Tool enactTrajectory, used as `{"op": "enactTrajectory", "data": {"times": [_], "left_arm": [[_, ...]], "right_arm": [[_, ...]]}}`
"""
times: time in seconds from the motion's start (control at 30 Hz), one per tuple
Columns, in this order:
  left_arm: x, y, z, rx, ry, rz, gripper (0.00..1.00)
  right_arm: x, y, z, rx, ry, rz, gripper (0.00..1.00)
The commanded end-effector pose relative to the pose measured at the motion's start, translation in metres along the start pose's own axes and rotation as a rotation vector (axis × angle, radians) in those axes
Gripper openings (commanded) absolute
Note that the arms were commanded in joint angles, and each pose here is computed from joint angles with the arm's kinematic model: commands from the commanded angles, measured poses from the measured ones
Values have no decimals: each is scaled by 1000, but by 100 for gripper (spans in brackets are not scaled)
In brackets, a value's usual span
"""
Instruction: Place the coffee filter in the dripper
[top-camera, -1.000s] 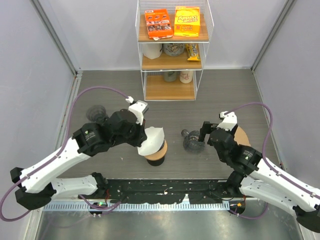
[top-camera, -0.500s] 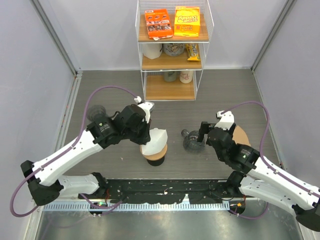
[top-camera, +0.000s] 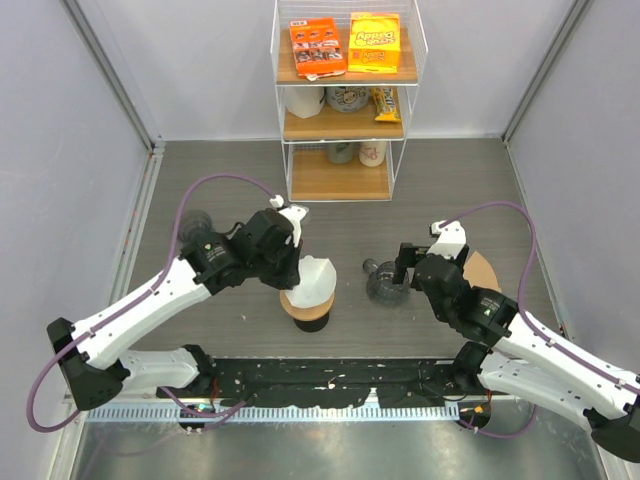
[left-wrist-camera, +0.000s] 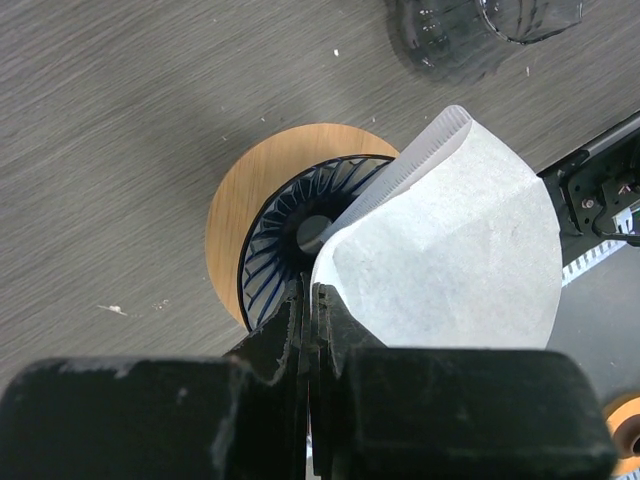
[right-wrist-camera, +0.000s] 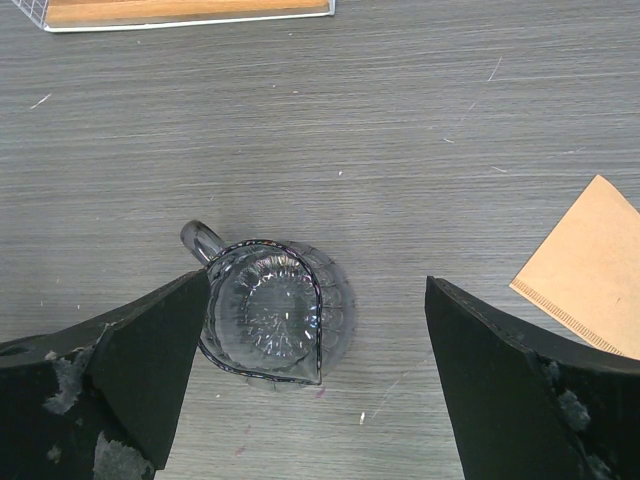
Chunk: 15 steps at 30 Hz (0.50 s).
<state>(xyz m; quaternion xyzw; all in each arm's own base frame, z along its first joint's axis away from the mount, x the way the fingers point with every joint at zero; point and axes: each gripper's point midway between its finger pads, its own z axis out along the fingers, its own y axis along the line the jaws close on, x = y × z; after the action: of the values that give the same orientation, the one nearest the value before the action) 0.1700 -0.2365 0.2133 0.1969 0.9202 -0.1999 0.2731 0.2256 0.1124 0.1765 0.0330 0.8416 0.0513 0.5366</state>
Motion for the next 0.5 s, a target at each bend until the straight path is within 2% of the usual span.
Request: {"op": "enactTrajectory", "data": {"times": [0.0,0.47], "left_arm": [[-4,-2,3,12,-5,2,7],[-8,-2,-6,4,-18,8,35]], "right_arm": [[-11,4,1,-8,-34,27,95],[-9,4,1,-9,-28,16,95]]}}
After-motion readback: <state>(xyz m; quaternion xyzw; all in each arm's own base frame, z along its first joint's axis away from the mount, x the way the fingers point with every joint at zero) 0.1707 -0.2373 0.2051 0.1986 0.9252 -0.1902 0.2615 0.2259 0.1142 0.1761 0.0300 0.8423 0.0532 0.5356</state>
